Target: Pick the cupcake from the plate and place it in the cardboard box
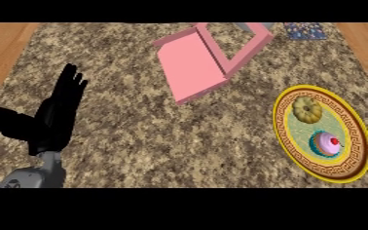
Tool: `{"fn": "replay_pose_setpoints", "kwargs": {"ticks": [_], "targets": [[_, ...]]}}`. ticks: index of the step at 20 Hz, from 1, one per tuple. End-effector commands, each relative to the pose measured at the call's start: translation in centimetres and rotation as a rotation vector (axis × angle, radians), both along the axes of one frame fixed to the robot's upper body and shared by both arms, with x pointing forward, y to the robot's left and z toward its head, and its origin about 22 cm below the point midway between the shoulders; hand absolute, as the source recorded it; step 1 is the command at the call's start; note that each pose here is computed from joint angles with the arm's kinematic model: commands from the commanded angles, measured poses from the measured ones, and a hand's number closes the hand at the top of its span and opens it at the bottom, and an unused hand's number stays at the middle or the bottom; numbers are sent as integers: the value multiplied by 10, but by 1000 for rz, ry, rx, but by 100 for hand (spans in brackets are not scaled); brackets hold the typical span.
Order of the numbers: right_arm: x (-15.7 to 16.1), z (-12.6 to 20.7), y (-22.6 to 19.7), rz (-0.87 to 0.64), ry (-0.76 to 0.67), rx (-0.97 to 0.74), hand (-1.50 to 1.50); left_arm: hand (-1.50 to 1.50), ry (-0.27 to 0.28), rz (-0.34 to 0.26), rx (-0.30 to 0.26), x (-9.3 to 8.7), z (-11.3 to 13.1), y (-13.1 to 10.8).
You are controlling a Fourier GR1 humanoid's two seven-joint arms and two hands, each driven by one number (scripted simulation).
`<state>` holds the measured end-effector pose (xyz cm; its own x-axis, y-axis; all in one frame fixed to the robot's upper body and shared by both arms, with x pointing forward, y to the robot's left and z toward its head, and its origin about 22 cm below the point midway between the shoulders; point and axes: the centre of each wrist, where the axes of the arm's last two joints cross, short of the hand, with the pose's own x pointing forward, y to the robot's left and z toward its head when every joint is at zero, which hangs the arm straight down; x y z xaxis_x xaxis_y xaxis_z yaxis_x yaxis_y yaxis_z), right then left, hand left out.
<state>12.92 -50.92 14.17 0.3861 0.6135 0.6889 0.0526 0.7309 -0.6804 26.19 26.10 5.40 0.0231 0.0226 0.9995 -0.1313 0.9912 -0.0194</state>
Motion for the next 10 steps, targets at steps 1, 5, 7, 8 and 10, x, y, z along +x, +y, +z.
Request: {"fn": "replay_pose_setpoints", "kwargs": {"ticks": [1,5,7,8,10], "targets": [[19,24,26,46,38,51,-150,0,11,-10,-15,-7,-2,7],[30,17,49,51,21,105,-150,0,-3,-10,7,3,10,-7],[38,37,55,76,23,90,-150,0,5,-16,-1,3,-10,2],[44,27,63,63,24,94,-150,0,-10,-21,2,-14,10,2],[33,18,69,58,33,75,-150,0,-9,-6,9,0,-19,10]]}}
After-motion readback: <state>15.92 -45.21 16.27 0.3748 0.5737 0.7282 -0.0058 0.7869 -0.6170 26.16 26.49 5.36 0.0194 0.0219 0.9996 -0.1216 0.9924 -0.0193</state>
